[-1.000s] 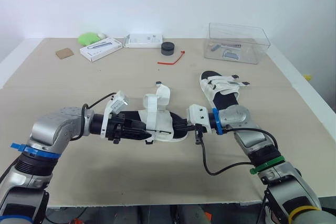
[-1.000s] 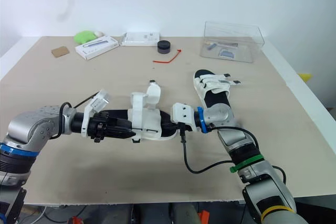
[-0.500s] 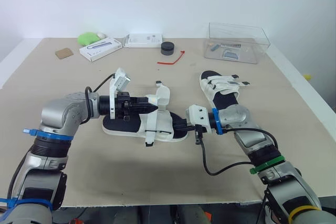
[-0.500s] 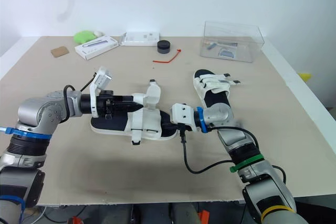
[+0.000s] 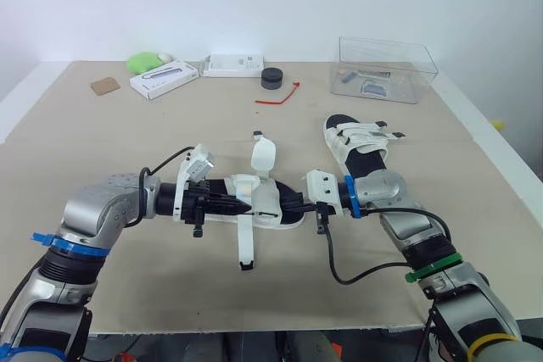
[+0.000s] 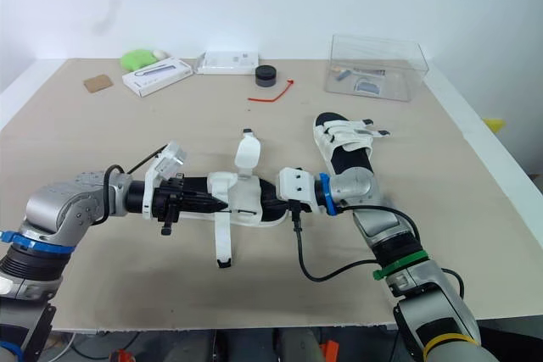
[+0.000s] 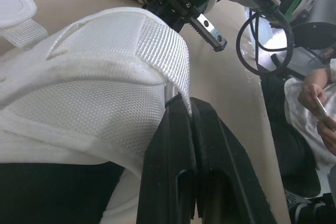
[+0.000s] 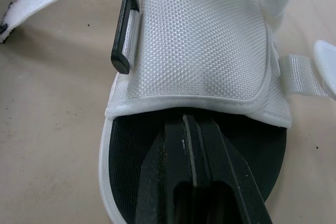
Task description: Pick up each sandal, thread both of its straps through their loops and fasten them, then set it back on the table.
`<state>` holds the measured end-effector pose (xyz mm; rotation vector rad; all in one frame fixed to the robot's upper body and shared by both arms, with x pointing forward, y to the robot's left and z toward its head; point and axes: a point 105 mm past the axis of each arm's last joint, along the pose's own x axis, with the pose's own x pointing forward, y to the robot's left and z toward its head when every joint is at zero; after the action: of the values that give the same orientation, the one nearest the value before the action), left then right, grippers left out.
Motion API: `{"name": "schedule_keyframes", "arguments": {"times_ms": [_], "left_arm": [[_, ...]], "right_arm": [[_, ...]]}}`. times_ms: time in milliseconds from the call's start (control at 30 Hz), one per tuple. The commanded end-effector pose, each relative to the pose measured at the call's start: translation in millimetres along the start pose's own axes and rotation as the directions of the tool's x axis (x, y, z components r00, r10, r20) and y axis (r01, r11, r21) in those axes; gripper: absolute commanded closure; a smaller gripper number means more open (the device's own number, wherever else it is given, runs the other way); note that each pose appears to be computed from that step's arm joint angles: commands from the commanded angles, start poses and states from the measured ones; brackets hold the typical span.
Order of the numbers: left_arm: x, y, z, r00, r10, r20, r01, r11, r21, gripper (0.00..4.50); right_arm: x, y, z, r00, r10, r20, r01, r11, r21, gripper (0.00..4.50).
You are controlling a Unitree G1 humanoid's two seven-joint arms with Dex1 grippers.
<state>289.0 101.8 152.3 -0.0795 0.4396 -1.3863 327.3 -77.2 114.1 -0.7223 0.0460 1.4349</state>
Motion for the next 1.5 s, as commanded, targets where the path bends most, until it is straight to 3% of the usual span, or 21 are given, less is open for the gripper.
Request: {"name": "schedule_keyframes", "arguments": {"times_ms": [33,167,200,233,300,367,433,467,533,633,700,800,967,1267,1367,1500], "left_arm": [[-9.7,-5.1,12.3,1.0,0.023,0.006,-0.024,0.997,0.068,3.71],[-21.2,-14.3,15.9,0.998,0.028,-0.052,-0.021,0.99,0.141,2.03],[-25.4,-16.8,16.2,0.997,0.034,-0.072,-0.022,0.986,0.167,1.36],[-31.8,-19.6,14.3,0.993,0.052,-0.109,-0.027,0.975,0.219,1.11],[-43.3,-17.3,11.3,0.974,0.15,-0.171,-0.075,0.923,0.378,1.11],[-51.1,-13.0,9.1,0.946,0.248,-0.208,-0.084,0.81,0.58,1.11],[-56.0,-15.3,5.7,0.929,0.289,-0.232,-0.023,0.67,0.742,1.11],[-54.0,-18.4,8.0,0.926,0.313,-0.211,0.021,0.515,0.857,1.11],[-47.1,-26.9,7.6,0.937,0.302,-0.174,0.083,0.292,0.953,1.11],[-39.0,-30.6,4.4,0.956,0.268,-0.116,0.076,0.154,0.985,1.11],[-31.9,-31.2,1.5,0.969,0.238,-0.072,0.045,0.117,0.992,1.11],[-21.8,-31.7,-6.8,0.974,0.209,-0.091,0.083,0.047,0.995,1.11],[-5.3,-35.6,-20.9,0.981,0.147,-0.123,0.117,0.05,0.992,1.11],[12.0,-31.0,-26.3,0.98,0.111,-0.168,0.171,-0.02,0.985,1.11],[16.3,-29.7,-30.7,0.976,0.102,-0.194,0.198,-0.035,0.98,1.97],[20.5,-30.2,-33.0,0.975,0.092,-0.203,0.207,-0.036,0.978,3.61]], "right_arm": [[-1.5,7.7,-21.5,0.996,0.033,-0.083,-0.029,0.998,0.051,4.5],[-1.0,7.0,-21.2,0.996,0.039,-0.083,-0.035,0.998,0.049,4.5],[-1.0,6.9,-21.2,0.996,0.04,-0.082,-0.036,0.998,0.049,4.5],[-1.0,7.1,-21.3,0.996,0.042,-0.083,-0.038,0.998,0.049,4.5],[-1.5,8.0,-21.8,0.995,0.046,-0.084,-0.042,0.998,0.05,4.5],[-2.5,8.5,-22.5,0.995,0.049,-0.085,-0.044,0.998,0.052,4.5],[-3.3,9.0,-23.4,0.995,0.051,-0.087,-0.047,0.997,0.053,4.5],[-3.4,9.4,-23.9,0.995,0.054,-0.088,-0.05,0.997,0.054,4.5],[-3.3,9.6,-24.2,0.994,0.059,-0.089,-0.054,0.997,0.055,4.5],[-2.7,9.0,-23.9,0.994,0.062,-0.088,-0.057,0.997,0.053,4.5],[-2.1,8.6,-23.4,0.994,0.064,-0.087,-0.06,0.997,0.052,4.5],[-1.6,8.1,-23.3,0.994,0.067,-0.087,-0.063,0.997,0.05,4.5],[-1.8,7.5,-23.2,0.994,0.067,-0.089,-0.063,0.997,0.048,4.5],[-6.3,8.2,-24.8,0.994,0.056,-0.099,-0.051,0.997,0.052,4.5],[-6.3,8.7,-25.0,0.993,0.055,-0.1,-0.05,0.997,0.054,4.5],[-6.6,8.9,-24.9,0.994,0.05,-0.1,-0.044,0.997,0.056,4.5]]}}
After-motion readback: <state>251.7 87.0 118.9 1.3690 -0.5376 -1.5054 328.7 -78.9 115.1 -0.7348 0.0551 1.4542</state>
